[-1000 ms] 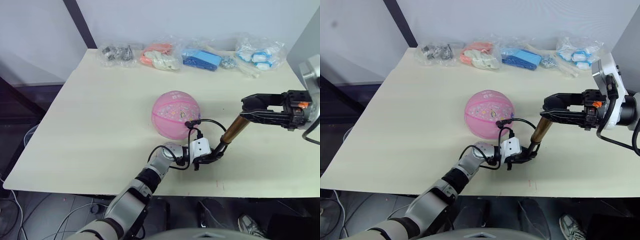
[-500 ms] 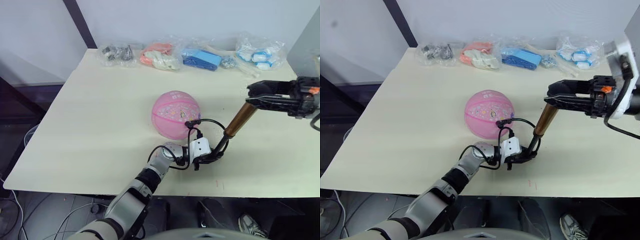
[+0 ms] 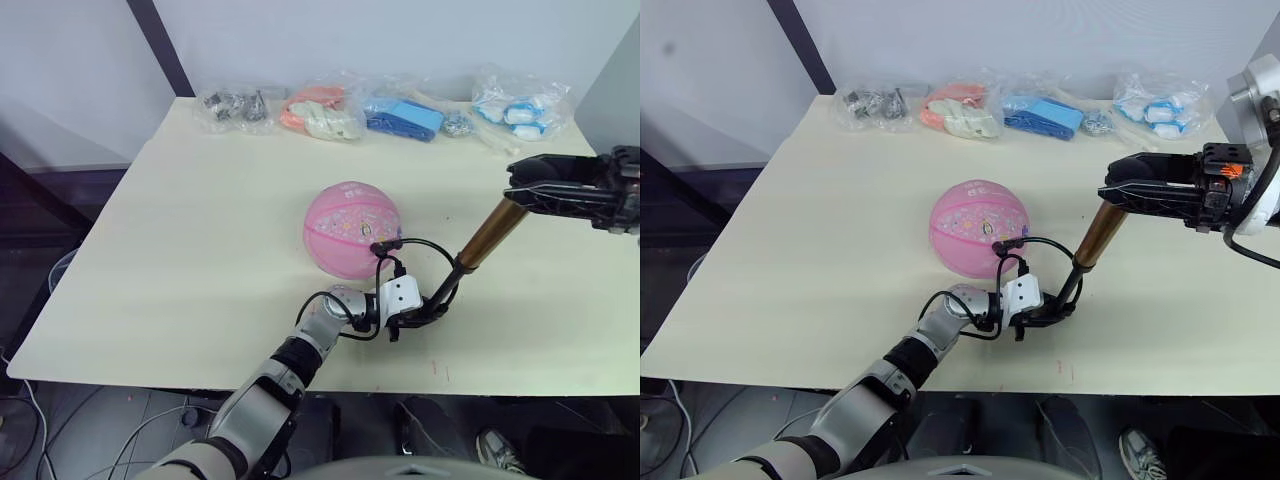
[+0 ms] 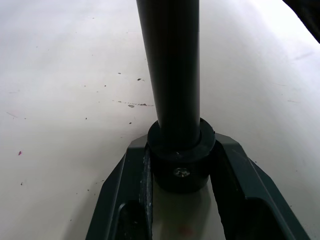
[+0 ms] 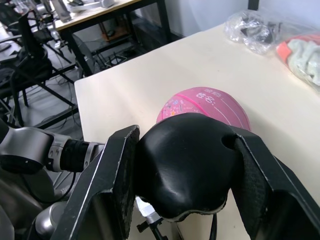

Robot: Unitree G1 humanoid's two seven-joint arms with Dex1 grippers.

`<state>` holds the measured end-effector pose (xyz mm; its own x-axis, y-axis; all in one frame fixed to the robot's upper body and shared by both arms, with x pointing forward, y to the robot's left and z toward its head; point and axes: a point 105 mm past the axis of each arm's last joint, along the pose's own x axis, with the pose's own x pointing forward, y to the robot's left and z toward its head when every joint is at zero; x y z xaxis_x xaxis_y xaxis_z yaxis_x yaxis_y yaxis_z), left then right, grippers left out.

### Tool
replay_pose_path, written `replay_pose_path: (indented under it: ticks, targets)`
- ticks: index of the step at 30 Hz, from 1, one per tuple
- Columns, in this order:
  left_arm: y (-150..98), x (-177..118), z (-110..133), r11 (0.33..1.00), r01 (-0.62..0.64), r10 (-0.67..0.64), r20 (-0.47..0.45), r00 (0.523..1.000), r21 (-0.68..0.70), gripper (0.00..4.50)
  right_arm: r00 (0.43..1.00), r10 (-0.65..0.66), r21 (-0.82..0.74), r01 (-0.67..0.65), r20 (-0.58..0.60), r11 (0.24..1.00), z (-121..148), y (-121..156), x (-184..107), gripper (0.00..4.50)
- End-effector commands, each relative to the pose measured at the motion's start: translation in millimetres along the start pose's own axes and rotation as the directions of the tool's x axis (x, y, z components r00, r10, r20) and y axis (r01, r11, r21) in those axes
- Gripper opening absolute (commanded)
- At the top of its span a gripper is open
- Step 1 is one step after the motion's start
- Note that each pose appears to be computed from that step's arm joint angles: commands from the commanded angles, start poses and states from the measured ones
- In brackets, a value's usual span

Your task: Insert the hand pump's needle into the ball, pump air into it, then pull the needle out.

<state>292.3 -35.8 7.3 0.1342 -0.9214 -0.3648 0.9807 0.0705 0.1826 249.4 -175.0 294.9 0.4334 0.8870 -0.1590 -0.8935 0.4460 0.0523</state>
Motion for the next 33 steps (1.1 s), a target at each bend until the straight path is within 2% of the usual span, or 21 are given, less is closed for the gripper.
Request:
replay_pose_path:
  ticks: [1, 5, 11, 17, 23, 33]
  targets:
    - [-34, -6, -54, 0.989, 0.088, -0.107, -0.175, 0.979, -0.115, 1.1, 0.987, -0.083, -0.12, 0.1, 0.138, 0.988, 40, 6, -21, 2.3]
    - [-34, -5, -54, 0.99, 0.087, -0.107, -0.175, 0.979, -0.115, 1.1, 0.989, -0.082, -0.067, 0.091, 0.126, 0.994, 31, 6, -16, 2.3]
    - [-33, -6, -54, 0.991, 0.079, -0.097, -0.174, 0.98, -0.11, 1.1, 0.984, -0.047, -0.008, 0.049, 0.169, 0.999, 23, 12, -4, 2.3]
    - [-32, -6, -56, 0.992, 0.069, -0.087, -0.177, 0.98, -0.103, 1.1, 0.988, -0.023, 0.035, 0.018, 0.15, 0.999, 8, 20, 4, 2.3]
    - [-32, -5, -56, 0.993, 0.07, -0.087, -0.178, 0.98, -0.097, 1.1, 0.993, -0.002, 0.06, -0.005, 0.116, 0.998, -5, 26, 11, 2.3]
    - [-32, -6, -56, 0.993, 0.076, -0.092, -0.179, 0.98, -0.093, 1.1, 1.0, -0.017, 0.062, 0.016, 0.015, 0.998, -19, 20, 15, 2.3]
